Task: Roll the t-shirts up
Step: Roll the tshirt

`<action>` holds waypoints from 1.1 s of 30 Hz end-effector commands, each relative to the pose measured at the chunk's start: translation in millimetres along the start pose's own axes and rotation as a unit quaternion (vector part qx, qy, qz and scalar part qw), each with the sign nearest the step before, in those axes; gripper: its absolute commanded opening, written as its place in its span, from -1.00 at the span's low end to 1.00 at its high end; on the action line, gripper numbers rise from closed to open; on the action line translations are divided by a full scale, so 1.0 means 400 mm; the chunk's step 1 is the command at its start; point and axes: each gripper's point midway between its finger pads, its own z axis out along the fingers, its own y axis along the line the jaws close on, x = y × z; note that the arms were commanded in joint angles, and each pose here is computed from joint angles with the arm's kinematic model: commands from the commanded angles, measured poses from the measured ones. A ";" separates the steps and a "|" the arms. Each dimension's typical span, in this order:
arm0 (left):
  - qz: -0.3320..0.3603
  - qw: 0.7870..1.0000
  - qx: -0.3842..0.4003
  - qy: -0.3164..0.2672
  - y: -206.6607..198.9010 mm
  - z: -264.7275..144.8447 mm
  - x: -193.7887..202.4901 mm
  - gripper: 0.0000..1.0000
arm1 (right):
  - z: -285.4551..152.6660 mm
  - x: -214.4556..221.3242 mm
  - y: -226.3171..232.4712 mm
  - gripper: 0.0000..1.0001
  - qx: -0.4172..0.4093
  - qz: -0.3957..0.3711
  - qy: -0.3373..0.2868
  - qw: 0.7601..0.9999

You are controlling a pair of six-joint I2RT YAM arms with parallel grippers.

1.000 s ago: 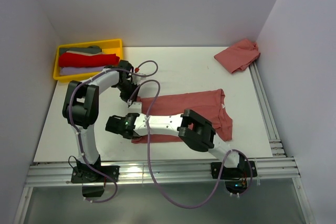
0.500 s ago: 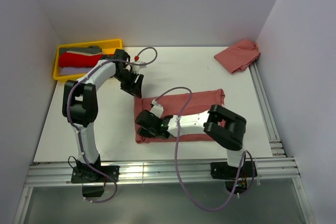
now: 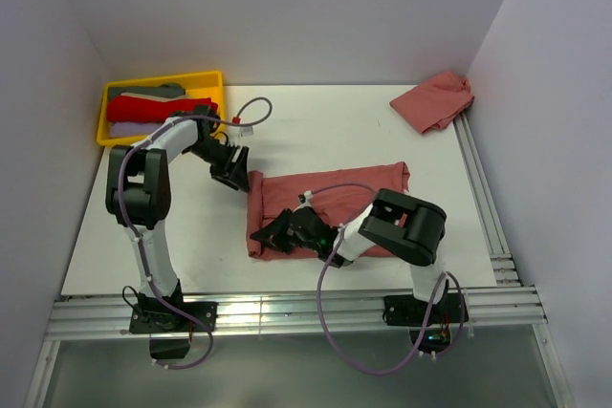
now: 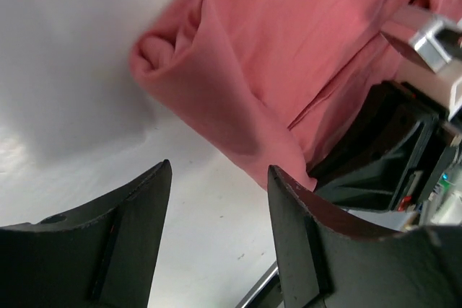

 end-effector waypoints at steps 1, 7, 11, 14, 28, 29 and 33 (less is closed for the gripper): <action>0.011 0.999 0.035 -0.011 -0.020 0.029 0.013 0.22 | -0.015 0.006 0.081 -0.87 -0.096 0.059 0.016 0.994; -0.016 0.999 0.038 -0.011 0.003 0.086 0.026 0.13 | -0.007 0.015 0.058 -0.87 -0.092 0.077 0.024 0.992; -0.020 1.000 -0.005 -0.004 0.022 0.100 0.028 -0.04 | -0.004 0.018 0.021 -0.56 -0.048 0.066 0.019 0.996; -0.007 0.999 -0.049 -0.002 0.036 0.100 0.024 -0.10 | -0.010 0.012 -0.013 -0.25 0.012 0.025 0.002 1.000; 0.065 0.985 -0.156 0.016 0.042 0.079 0.004 -0.14 | -0.109 -0.030 0.021 -0.03 0.247 -0.151 -0.105 0.951; 0.068 0.985 -0.158 0.016 0.040 0.078 0.002 -0.14 | -0.112 -0.031 0.027 -0.03 0.253 -0.163 -0.110 0.947; 0.074 0.983 -0.166 0.023 0.038 0.077 0.002 -0.14 | -0.104 -0.035 0.063 -0.04 0.273 -0.195 -0.125 0.934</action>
